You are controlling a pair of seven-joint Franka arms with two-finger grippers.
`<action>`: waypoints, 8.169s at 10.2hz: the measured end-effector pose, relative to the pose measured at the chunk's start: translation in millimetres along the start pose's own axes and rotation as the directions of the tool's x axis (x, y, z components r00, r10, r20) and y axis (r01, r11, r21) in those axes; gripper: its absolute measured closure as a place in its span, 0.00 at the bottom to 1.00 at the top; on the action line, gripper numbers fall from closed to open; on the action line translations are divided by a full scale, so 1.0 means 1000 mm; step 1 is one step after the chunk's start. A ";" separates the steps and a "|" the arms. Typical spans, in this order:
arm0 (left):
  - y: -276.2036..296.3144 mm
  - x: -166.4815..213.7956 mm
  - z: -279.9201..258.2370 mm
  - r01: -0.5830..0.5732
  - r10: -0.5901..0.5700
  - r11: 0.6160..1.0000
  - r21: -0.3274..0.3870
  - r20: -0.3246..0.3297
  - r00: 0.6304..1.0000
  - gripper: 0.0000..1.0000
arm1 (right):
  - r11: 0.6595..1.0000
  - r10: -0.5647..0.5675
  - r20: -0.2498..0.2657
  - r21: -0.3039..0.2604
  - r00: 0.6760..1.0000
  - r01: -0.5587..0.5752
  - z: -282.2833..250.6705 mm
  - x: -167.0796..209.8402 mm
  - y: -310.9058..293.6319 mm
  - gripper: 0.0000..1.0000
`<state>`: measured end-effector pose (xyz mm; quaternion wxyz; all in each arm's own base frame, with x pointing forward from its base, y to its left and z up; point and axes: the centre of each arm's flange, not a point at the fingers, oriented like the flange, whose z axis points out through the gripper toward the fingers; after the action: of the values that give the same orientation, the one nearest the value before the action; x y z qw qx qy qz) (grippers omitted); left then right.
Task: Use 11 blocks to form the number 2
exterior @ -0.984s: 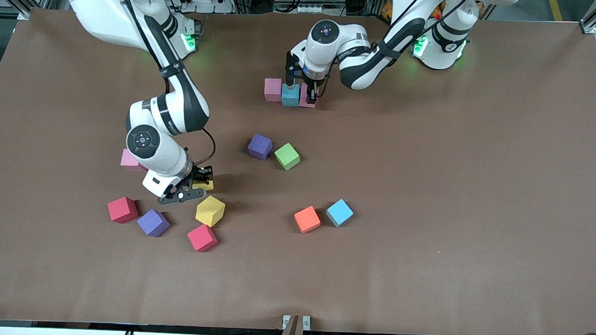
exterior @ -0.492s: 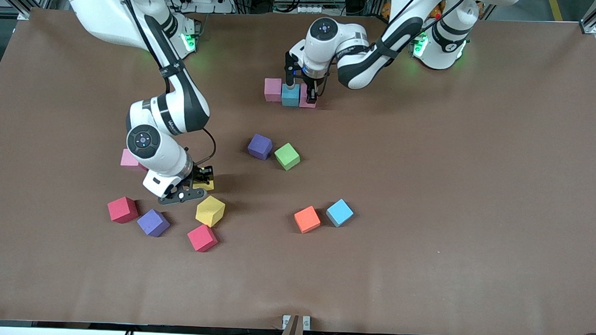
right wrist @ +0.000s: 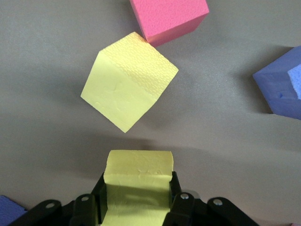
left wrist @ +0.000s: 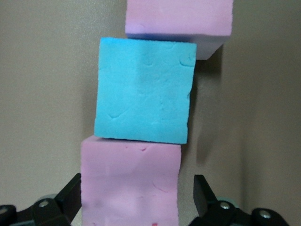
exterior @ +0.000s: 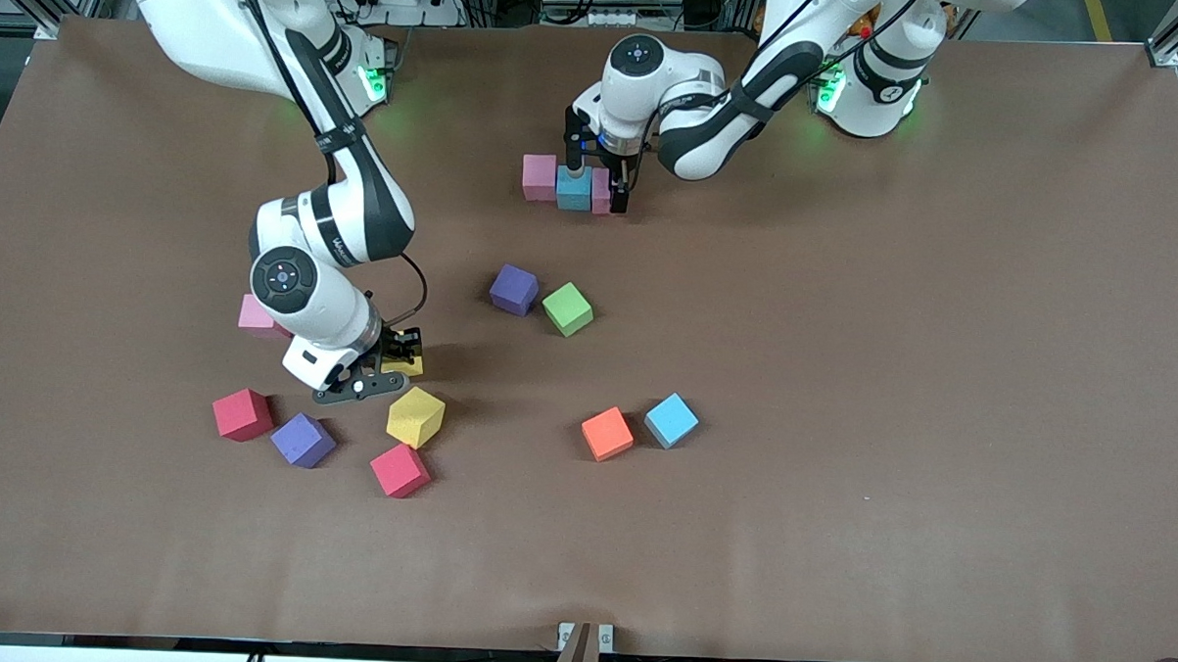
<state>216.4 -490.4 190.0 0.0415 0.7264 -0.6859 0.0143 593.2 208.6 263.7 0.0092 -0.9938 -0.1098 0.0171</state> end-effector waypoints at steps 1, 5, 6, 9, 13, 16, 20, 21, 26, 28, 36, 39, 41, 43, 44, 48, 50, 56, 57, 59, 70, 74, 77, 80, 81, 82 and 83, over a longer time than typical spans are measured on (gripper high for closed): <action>-0.001 0.001 -0.001 0.000 0.000 1.000 0.001 -0.003 1.000 0.00 | 1.000 0.000 0.000 0.000 1.000 0.000 0.000 0.000 0.000 0.47; 0.001 0.013 -0.016 -0.012 0.013 1.000 0.019 -0.034 0.999 0.00 | 1.000 0.007 0.034 -0.001 0.999 -0.007 -0.005 -0.001 -0.004 0.47; 0.000 0.014 -0.021 -0.012 0.013 1.000 0.027 -0.041 0.999 0.00 | 1.000 0.015 0.039 -0.001 0.999 -0.015 -0.008 -0.002 -0.010 0.47; -0.005 0.017 -0.041 -0.005 0.008 0.999 0.036 -0.073 0.997 0.00 | 0.999 0.043 0.055 -0.007 0.998 -0.043 -0.017 -0.011 -0.045 0.47; -0.011 0.014 -0.079 0.007 -0.005 0.999 0.035 -0.057 0.998 0.00 | 0.995 0.102 0.093 -0.015 0.990 -0.101 -0.038 -0.034 -0.098 0.47; -0.033 -0.005 -0.126 0.037 -0.036 0.998 0.048 -0.028 0.999 0.00 | 0.985 0.172 0.105 -0.009 0.979 -0.173 -0.047 -0.064 -0.153 0.47; -0.085 -0.048 -0.147 0.081 -0.081 0.995 0.061 0.000 0.997 0.00 | 0.973 0.229 0.123 -0.006 0.966 -0.230 -0.052 -0.099 -0.211 0.47; -0.097 -0.059 -0.151 0.082 -0.083 0.995 0.065 0.014 0.996 0.00 | 0.971 0.236 0.128 -0.007 0.963 -0.237 -0.051 -0.107 -0.222 0.47; -0.184 -0.142 -0.181 0.181 -0.185 0.979 0.090 0.036 0.982 0.00 | 0.962 0.266 0.116 0.025 0.957 -0.271 -0.049 -0.140 -0.278 0.47; -0.219 -0.179 -0.189 0.271 -0.274 0.957 0.100 0.023 0.961 0.00 | 0.961 0.265 0.100 0.049 0.959 -0.271 -0.037 -0.153 -0.300 0.47; -0.381 -0.356 -0.271 0.667 -0.673 0.717 0.202 -0.048 0.738 0.00 | 0.987 0.157 0.091 0.012 0.983 -0.159 0.040 -0.153 -0.361 0.47; -0.404 -0.359 -0.271 0.797 -0.758 0.581 0.168 -0.247 0.604 0.00 | 0.988 0.157 0.087 -0.019 0.984 -0.156 0.060 -0.155 -0.369 0.47; -0.409 -0.328 -0.255 0.834 -0.775 0.540 0.115 -0.319 0.546 0.00 | 0.986 0.165 0.080 -0.026 0.983 -0.163 0.061 -0.164 -0.380 0.47; -0.408 -0.301 -0.249 0.818 -0.745 0.570 0.071 -0.374 0.552 0.00 | 0.986 0.165 0.080 -0.028 0.983 -0.164 0.062 -0.175 -0.391 0.47; -0.401 -0.278 -0.240 0.793 -0.720 0.607 0.057 -0.383 0.579 0.00 | 0.986 0.163 0.079 -0.030 0.983 -0.162 0.062 -0.178 -0.394 0.47; -0.371 -0.198 -0.193 0.663 -0.567 0.729 0.171 -0.393 0.724 0.00 | 0.988 0.152 0.065 -0.038 0.986 -0.150 0.062 -0.178 -0.394 0.47; -0.360 -0.181 -0.156 0.579 -0.468 0.777 0.248 -0.387 0.794 0.00 | 0.987 0.155 0.065 -0.039 0.986 -0.153 0.062 -0.178 -0.394 0.47; -0.336 -0.168 -0.099 0.608 -0.420 0.775 0.170 -0.580 0.698 0.00 | 0.986 0.165 0.053 -0.045 0.985 -0.163 0.063 -0.179 -0.396 0.47; -0.335 -0.161 -0.099 0.636 -0.451 0.759 0.141 -0.591 0.669 0.00 | 0.985 0.170 0.053 -0.045 0.984 -0.168 0.063 -0.179 -0.396 0.47; -0.333 -0.153 -0.092 0.644 -0.467 0.760 0.088 -0.617 0.634 0.00 | 0.983 0.179 0.051 -0.046 0.982 -0.177 0.063 -0.179 -0.396 0.47; -0.371 -0.155 -0.052 0.583 -0.380 0.811 0.043 -0.720 0.581 0.00 | 0.987 0.151 0.020 -0.065 0.988 -0.150 0.072 -0.175 -0.393 0.00; -0.387 -0.163 -0.103 0.581 -0.298 0.803 0.133 -0.754 0.585 0.00 | 0.980 0.196 -0.012 -0.032 0.981 -0.196 0.050 -0.163 -0.396 0.00; -0.375 -0.159 -0.156 0.602 -0.279 0.782 0.160 -0.775 0.568 0.00 | 0.969 0.247 -0.044 -0.018 0.968 -0.248 0.008 -0.138 -0.373 0.00; -0.341 -0.149 -0.180 0.636 -0.335 0.763 0.118 -0.768 0.545 0.00 | 0.934 0.354 -0.061 -0.016 0.933 -0.356 -0.022 -0.093 -0.311 0.00; -0.333 -0.147 -0.188 0.644 -0.343 0.756 0.118 -0.766 0.543 0.00 | 0.920 0.388 -0.058 -0.026 0.920 -0.390 -0.023 -0.077 -0.283 0.00; -0.327 -0.146 -0.196 0.650 -0.347 0.750 0.119 -0.767 0.540 0.00 | 0.913 0.403 -0.050 -0.040 0.914 -0.405 -0.023 -0.060 -0.252 0.00; -0.321 -0.143 -0.202 0.665 -0.364 0.739 0.106 -0.768 0.527 0.00 | 0.911 0.407 -0.041 -0.053 0.913 -0.409 -0.023 -0.044 -0.219 0.00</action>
<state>535.5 -314.0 367.3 0.1574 0.8284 -0.3455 0.4119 503.8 411.9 293.3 -0.0229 -0.9948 0.0996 0.0008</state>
